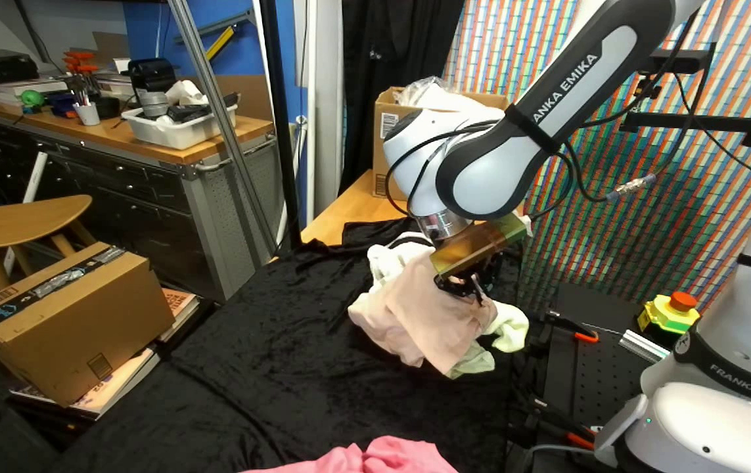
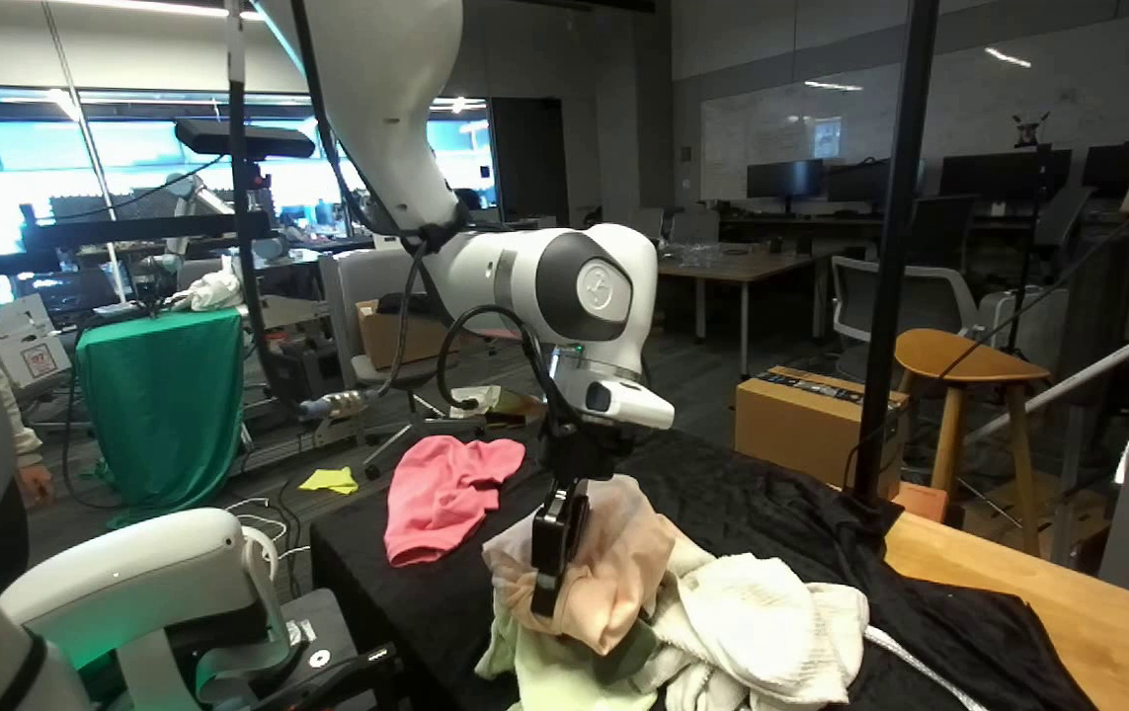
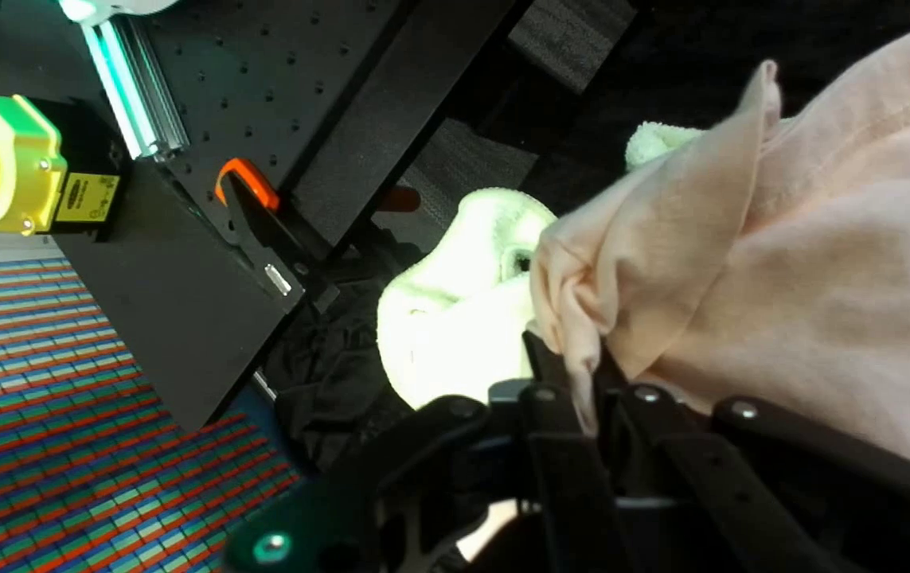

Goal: Pile up the things on the table

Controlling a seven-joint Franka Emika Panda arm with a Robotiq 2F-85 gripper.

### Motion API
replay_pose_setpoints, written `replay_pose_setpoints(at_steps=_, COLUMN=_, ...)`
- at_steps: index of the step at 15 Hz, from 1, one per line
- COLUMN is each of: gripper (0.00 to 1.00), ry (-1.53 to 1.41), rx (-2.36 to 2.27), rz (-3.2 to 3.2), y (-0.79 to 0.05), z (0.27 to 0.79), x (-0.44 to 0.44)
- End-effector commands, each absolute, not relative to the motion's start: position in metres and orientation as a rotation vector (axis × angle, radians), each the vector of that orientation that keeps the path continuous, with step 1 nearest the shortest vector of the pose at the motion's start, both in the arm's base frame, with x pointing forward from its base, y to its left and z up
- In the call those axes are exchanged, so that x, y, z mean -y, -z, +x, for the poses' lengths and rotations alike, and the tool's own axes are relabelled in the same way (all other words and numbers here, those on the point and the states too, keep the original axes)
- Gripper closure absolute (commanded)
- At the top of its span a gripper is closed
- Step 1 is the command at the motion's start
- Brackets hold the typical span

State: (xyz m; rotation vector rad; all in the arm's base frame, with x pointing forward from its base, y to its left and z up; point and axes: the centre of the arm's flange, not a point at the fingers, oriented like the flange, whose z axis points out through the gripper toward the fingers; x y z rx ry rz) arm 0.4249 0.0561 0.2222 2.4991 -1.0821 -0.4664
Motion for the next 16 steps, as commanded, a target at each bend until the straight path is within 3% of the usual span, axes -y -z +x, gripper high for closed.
replay_pose_setpoints(at_steps=1, gripper=0.64, ry=0.483, rx=1.141, rz=2.478, y=-0.229, z=0.436, x=-0.056)
replay_pose_setpoints(at_steps=2, gripper=0.61, ry=0.474, rx=1.149, rz=2.482, y=-0.233, z=0.438, x=-0.056)
replay_pose_setpoints(at_steps=10, gripper=0.01, ry=0.302, rx=1.149, rz=2.499, y=-0.29, z=0.451, x=-0.065)
replay_pose_setpoints(at_steps=16, gripper=0.0, ry=0.135, rx=0.899, rz=2.666, y=-0.331, z=0.453, x=-0.121)
